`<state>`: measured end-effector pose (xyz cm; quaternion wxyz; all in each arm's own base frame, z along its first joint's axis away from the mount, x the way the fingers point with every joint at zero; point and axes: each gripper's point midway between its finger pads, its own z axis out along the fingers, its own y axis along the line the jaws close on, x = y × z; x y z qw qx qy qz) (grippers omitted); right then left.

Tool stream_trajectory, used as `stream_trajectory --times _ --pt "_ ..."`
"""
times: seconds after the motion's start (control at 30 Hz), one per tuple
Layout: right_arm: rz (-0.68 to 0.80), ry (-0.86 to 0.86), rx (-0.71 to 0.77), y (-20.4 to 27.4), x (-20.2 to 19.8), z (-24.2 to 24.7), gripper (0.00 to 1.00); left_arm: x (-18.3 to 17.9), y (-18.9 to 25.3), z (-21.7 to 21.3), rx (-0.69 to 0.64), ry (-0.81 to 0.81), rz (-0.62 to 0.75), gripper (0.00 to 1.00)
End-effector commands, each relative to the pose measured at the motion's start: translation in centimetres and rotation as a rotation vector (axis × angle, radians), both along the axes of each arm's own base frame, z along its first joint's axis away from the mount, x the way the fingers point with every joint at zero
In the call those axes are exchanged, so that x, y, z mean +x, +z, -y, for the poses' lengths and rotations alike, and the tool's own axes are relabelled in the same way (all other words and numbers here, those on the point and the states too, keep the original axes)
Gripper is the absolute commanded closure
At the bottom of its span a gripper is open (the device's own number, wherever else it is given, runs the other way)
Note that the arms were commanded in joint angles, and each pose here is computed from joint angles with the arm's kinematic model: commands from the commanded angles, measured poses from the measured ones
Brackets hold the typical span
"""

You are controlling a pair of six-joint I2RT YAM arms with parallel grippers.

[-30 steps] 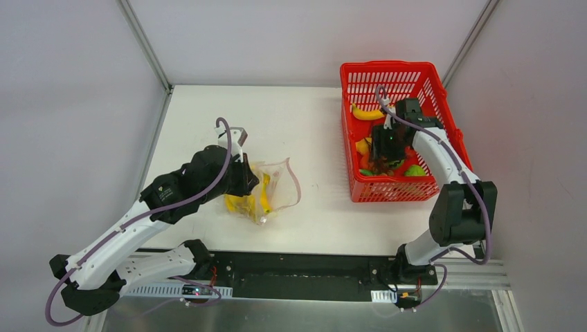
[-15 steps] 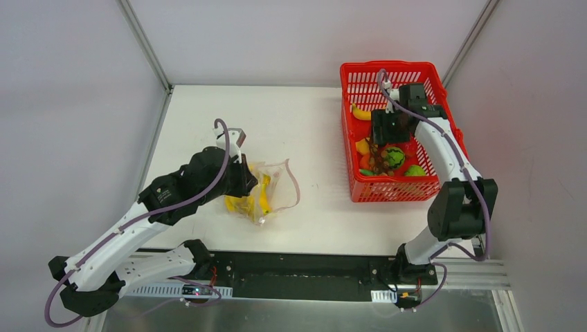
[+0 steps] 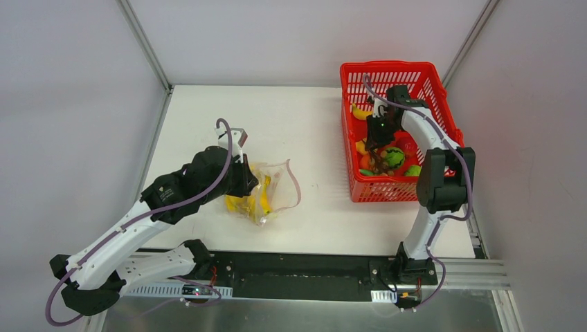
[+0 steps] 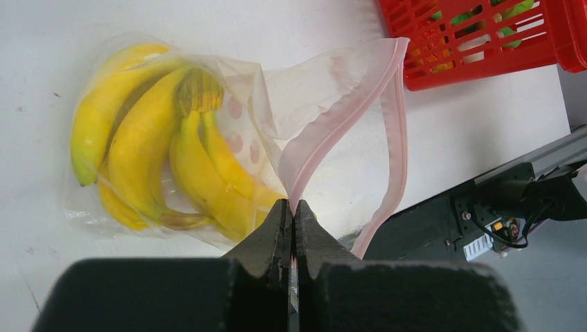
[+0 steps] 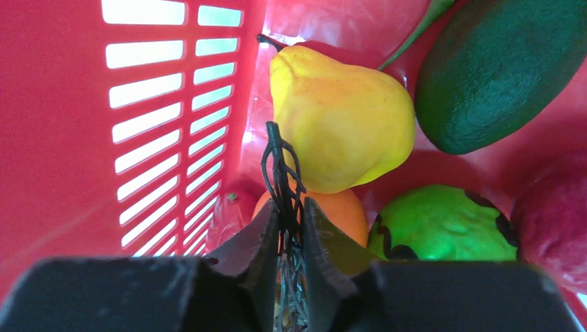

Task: Place the food in the zip-top bag and seal the zipper
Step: Pick up the fake fruit from the bin.

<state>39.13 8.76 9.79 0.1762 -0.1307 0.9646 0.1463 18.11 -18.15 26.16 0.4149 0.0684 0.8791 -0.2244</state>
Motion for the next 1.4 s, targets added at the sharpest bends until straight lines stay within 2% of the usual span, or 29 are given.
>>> stream_trajectory --times 0.0,0.03,0.3,0.5,0.67,0.77,0.93,1.13,1.27,1.37 --pt "0.079 0.021 0.034 3.2 0.6 -0.4 0.97 0.4 0.8 -0.5 -0.01 0.029 0.026 1.0" --pt "0.1 0.022 0.036 3.8 0.7 -0.4 1.0 0.4 0.7 -0.5 -0.009 0.029 0.025 1.0" --pt "0.253 0.019 -0.005 7.9 -0.2 0.8 1.0 0.3 0.6 -0.4 -0.02 0.027 0.019 1.0" --pt "0.453 -0.012 0.025 11.6 -0.8 0.8 1.0 0.2 0.7 -0.2 -0.027 0.02 0.018 1.0" --pt "0.68 -0.109 0.068 17.2 -1.5 1.3 1.0 0.1 0.7 -0.1 -0.032 0.013 0.015 1.0" --pt "0.858 -0.109 0.195 22.5 -3.0 0.1 1.0 0.2 0.8 0.2 -0.041 0.008 0.014 1.0" --pt "1.109 0.06 0.513 29.8 -8.5 -4.2 1.0 0.2 1.1 0.7 -0.06 -0.007 0.012 1.0" --pt "1.138 0.249 0.867 35.1 -14.8 -8.7 1.0 0.1 1.7 1.5 -0.093 -0.028 0.011 1.0" --pt "1.158 0.34 0.993 36.0 -18.0 -11.5 1.0 0.1 2.0 2.2 -0.122 -0.048 0.008 1.0" --pt "1.142 0.435 1.031 35.2 -19.8 -14.0 1.0 0.0 2.2 2.8 -0.148 -0.059 0.001 1.0"
